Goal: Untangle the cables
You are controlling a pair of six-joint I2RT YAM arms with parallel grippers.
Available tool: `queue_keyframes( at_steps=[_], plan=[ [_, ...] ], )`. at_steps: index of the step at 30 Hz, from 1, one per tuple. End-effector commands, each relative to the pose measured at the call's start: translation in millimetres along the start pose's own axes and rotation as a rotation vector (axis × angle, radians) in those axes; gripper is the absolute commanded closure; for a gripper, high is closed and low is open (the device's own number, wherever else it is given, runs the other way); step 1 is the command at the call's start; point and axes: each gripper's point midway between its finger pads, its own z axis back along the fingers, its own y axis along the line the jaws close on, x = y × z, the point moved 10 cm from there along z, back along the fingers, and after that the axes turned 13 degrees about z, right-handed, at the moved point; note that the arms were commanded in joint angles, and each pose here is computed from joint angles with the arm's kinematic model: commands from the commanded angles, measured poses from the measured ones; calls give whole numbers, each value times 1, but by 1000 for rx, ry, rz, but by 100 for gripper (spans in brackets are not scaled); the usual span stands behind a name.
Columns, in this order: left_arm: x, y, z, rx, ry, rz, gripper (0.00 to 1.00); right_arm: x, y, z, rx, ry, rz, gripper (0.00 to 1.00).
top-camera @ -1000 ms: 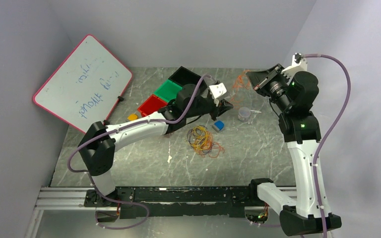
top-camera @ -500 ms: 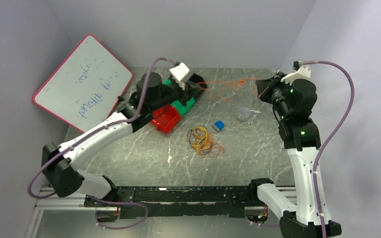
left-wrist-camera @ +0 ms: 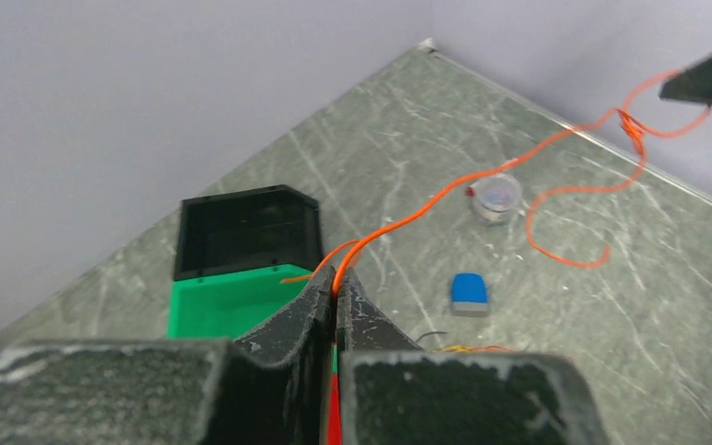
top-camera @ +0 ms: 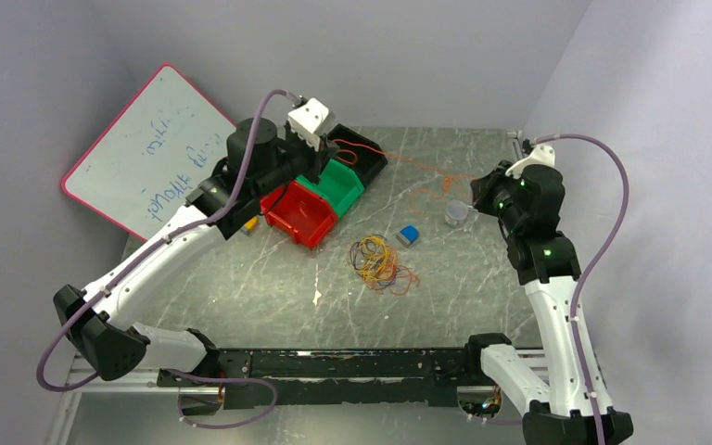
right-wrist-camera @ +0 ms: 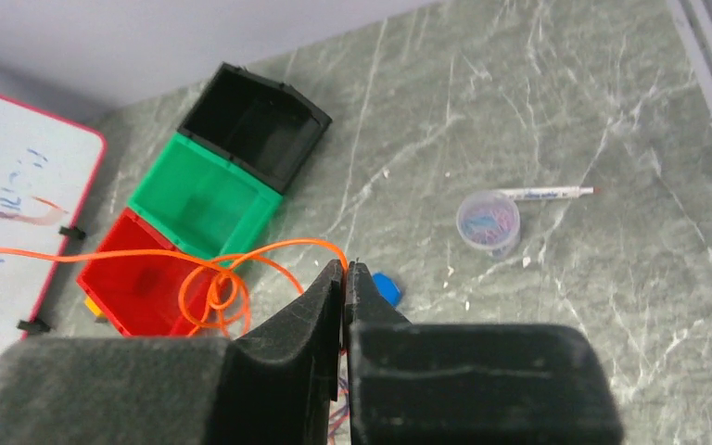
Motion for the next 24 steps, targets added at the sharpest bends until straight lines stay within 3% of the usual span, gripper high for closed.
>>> queue_keyframes(
  at_steps=[1,7,11,17,24],
  plan=[
    [32,11,15,68,-39,-32,93,-16,1,-7,21,36,-6,90],
    [54,3,16,-5,-44,-82,93,-46,-1,-23,13,118,-62,66],
    [67,-1,16,-46,-51,-100,93,-60,-7,-30,-63,164,-83,55],
    [84,-3,20,-44,-77,-128,93,-73,-18,-35,-194,194,-75,55],
    [102,5,32,89,-122,-179,93,-86,-27,-42,-293,234,-60,53]
  ],
)
